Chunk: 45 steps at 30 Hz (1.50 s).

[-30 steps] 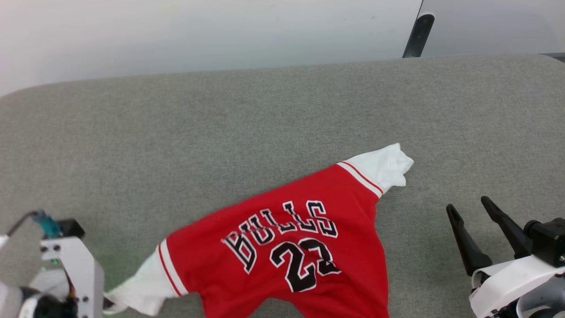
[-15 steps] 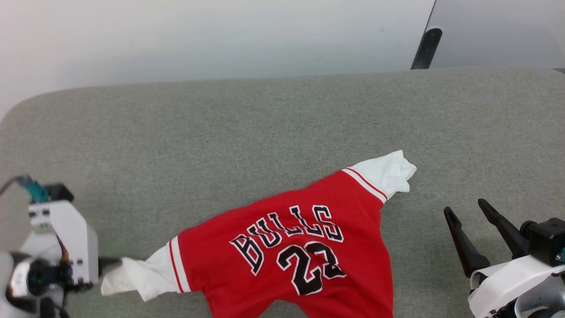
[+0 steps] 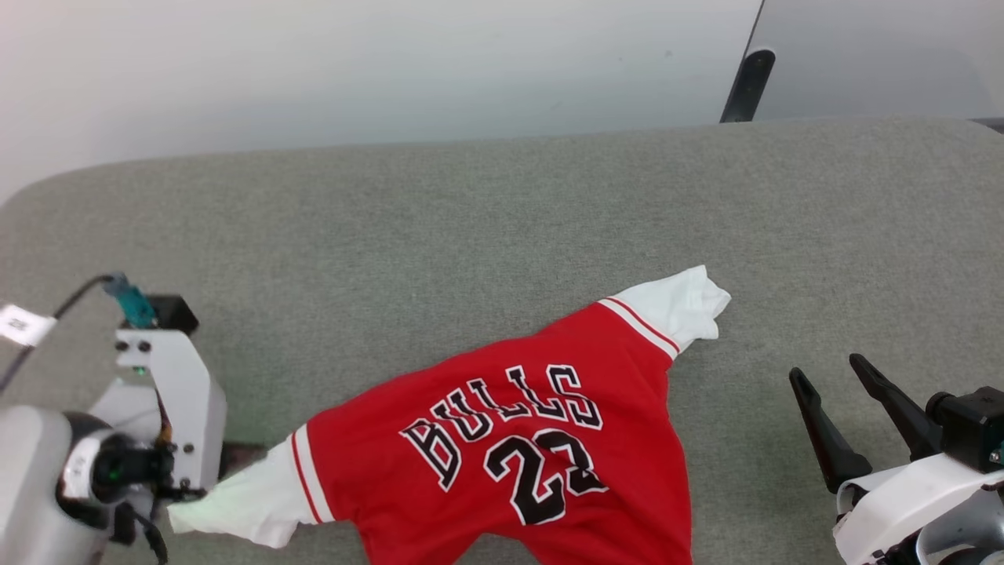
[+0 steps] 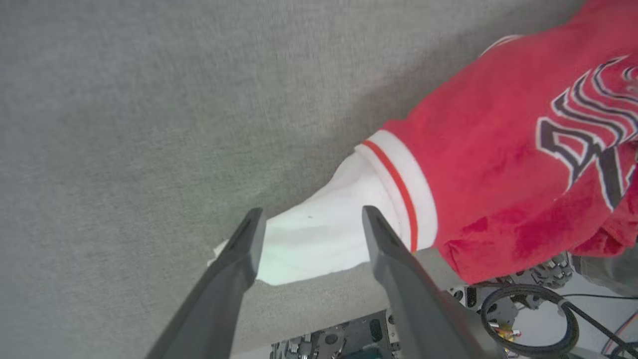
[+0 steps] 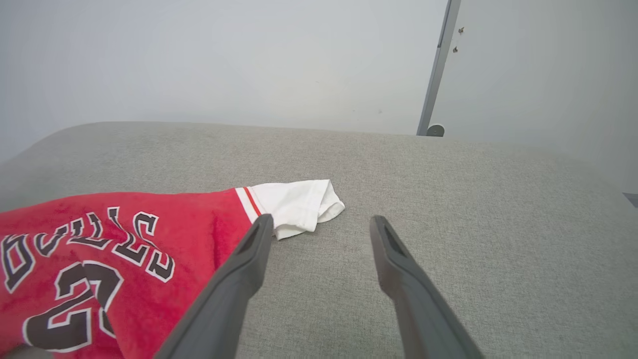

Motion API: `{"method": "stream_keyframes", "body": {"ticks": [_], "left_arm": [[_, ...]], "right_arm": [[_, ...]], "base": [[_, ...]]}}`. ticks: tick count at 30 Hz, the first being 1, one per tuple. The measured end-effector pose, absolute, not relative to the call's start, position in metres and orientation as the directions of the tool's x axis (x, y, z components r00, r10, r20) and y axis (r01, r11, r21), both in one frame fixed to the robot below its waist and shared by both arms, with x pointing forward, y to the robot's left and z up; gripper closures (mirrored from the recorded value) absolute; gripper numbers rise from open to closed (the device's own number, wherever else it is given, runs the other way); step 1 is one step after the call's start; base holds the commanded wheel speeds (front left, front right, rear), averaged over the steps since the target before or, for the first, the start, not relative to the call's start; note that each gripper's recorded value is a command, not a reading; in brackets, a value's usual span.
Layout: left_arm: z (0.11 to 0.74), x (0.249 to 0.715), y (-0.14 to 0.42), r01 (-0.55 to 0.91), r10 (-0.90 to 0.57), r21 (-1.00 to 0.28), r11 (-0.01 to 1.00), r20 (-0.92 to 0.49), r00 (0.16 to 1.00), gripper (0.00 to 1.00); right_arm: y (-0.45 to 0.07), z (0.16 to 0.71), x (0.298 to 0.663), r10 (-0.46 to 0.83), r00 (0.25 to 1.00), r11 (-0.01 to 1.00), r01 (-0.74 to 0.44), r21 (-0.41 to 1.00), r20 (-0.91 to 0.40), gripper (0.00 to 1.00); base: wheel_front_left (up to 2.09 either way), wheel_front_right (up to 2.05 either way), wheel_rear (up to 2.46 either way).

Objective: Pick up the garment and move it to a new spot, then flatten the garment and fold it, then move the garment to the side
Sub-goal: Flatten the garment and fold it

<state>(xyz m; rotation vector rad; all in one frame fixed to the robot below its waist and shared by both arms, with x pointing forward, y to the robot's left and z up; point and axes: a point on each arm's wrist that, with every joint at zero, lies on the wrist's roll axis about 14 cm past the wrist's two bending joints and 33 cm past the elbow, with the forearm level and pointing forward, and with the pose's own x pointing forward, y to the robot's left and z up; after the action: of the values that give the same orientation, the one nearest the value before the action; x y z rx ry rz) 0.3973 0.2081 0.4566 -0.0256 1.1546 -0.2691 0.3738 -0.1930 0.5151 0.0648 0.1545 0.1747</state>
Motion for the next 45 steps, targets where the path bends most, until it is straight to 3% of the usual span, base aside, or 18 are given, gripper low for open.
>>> {"method": "stream_keyframes", "body": {"ticks": [13, 14, 16, 20, 30, 40, 45], "left_arm": [[0.389, 0.376, 0.216, 0.18, -0.179, -0.15, 0.972, -0.971, 0.16, 0.0], [0.386, 0.375, 0.213, 0.172, -0.195, -0.168, 0.971, -0.969, 0.152, 0.28], [0.385, 0.378, 0.213, 0.171, -0.203, -0.176, 0.97, -0.967, 0.153, 1.0], [0.386, 0.384, 0.215, 0.147, -0.215, -0.191, 0.971, -0.96, 0.177, 1.0], [0.434, 0.422, 0.224, 0.204, -0.192, -0.125, 0.971, -0.917, 0.349, 1.0], [0.522, 0.474, 0.218, 0.301, -0.203, 0.001, 0.954, -0.737, 0.645, 1.0], [0.534, 0.464, 0.211, 0.357, -0.225, 0.033, 0.934, -0.719, 0.657, 1.0]], "right_arm": [[-0.205, 0.505, 0.372, 0.147, 0.973, 0.988, -0.135, 0.076, -0.181, 0.0], [-0.206, 0.504, 0.372, 0.146, 0.972, 0.988, -0.134, 0.075, -0.183, 0.0], [-0.206, 0.504, 0.372, 0.145, 0.972, 0.988, -0.133, 0.075, -0.185, 0.0], [-0.205, 0.502, 0.374, 0.149, 0.971, 0.988, -0.137, 0.075, -0.187, 0.0], [-0.196, 0.507, 0.376, 0.174, 0.97, 0.983, -0.163, 0.079, -0.167, 0.0], [-0.19, 0.513, 0.375, 0.191, 0.971, 0.98, -0.181, 0.081, -0.144, 0.0], [-0.19, 0.517, 0.373, 0.19, 0.973, 0.98, -0.181, 0.079, -0.131, 0.0]], "base": [[0.0, 0.0, 0.0], [0.0, 0.0, 0.0], [0.0, 0.0, 0.0], [0.0, 0.0, 0.0], [0.0, 0.0, 0.0], [0.0, 0.0, 0.0], [0.0, 0.0, 0.0]]}}
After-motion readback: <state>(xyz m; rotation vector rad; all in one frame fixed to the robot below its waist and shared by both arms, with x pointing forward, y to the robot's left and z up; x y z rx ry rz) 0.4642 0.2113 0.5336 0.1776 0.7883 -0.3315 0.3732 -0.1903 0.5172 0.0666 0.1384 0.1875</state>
